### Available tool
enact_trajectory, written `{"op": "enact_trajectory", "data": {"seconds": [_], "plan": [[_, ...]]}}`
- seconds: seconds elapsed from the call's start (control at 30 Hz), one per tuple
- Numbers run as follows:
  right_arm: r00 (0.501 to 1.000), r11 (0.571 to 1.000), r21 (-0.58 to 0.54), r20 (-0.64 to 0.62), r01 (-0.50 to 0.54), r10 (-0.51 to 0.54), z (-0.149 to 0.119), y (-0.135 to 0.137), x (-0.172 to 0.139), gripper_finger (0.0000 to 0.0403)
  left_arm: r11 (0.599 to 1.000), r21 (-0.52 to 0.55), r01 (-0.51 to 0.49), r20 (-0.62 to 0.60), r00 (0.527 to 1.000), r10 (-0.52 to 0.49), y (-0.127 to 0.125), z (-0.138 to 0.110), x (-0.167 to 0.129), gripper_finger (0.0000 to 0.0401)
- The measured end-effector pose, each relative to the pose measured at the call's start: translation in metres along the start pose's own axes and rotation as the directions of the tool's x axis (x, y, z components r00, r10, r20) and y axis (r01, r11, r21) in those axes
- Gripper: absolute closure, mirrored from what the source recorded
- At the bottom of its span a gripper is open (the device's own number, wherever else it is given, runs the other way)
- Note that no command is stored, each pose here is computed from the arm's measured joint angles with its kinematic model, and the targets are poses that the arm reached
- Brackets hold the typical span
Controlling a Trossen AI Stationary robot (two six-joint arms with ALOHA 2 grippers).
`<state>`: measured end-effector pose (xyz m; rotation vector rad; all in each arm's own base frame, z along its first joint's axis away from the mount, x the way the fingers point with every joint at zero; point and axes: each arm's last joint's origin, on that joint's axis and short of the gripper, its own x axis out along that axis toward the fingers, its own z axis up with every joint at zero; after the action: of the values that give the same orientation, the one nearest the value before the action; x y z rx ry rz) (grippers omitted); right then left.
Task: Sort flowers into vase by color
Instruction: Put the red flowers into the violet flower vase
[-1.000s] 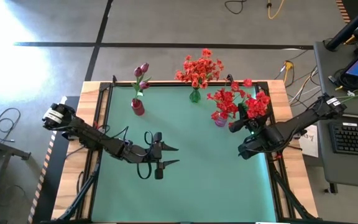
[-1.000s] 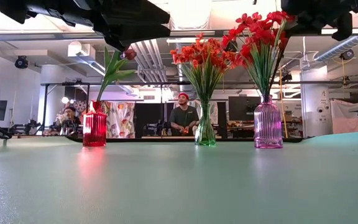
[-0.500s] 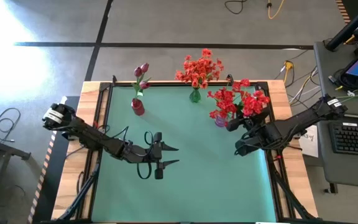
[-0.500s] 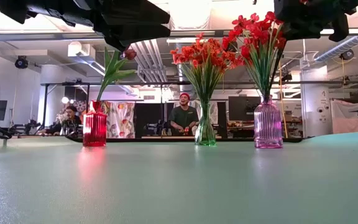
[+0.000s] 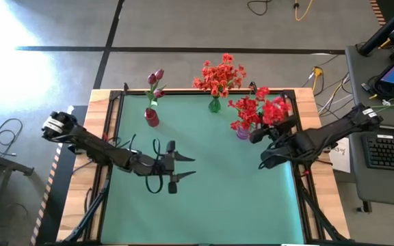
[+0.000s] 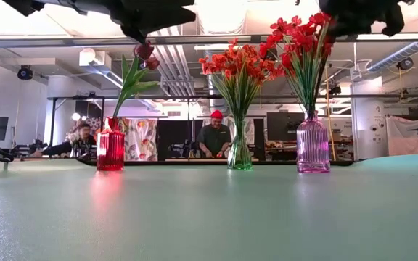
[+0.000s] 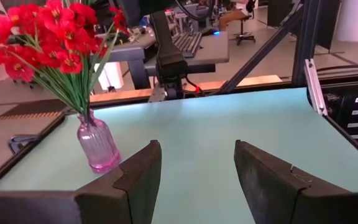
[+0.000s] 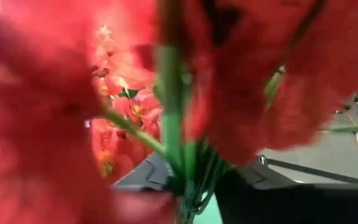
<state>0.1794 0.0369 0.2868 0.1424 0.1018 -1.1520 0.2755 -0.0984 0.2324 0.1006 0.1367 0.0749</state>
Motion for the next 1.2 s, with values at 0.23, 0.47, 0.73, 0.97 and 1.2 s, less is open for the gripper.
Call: {"op": "enact_trajectory", "data": {"seconds": [0.23,0.47,0.73,0.97,1.2], "plan": [[1.0,1.0,-0.029,-0.026,0.003,-0.004,0.003,0.002,0.002,0.0385,1.0,0.005,-0.006,0.004,1.0,0.006,0.002,0.002,0.0,0.0212],[0.998,0.998,-0.04,-0.041,0.043,-0.044,-0.003,0.005,0.011,0.0385,1.0,0.005,-0.01,-0.001,1.0,0.01,0.003,0.001,0.0,0.0212],[0.998,0.998,-0.039,-0.044,0.05,-0.051,-0.006,0.007,0.013,0.0385,1.0,0.005,-0.011,-0.006,1.0,0.011,0.004,0.0,0.0,0.0212],[0.997,0.996,-0.058,-0.05,0.063,-0.066,-0.009,0.01,0.016,0.0385,1.0,0.005,-0.011,-0.007,1.0,0.011,0.004,0.0,0.0,0.0212],[0.996,0.995,-0.071,-0.051,0.069,-0.073,-0.015,0.015,0.017,0.0385,1.0,0.005,-0.011,-0.006,1.0,0.011,0.004,0.0,0.0,0.0212]]}}
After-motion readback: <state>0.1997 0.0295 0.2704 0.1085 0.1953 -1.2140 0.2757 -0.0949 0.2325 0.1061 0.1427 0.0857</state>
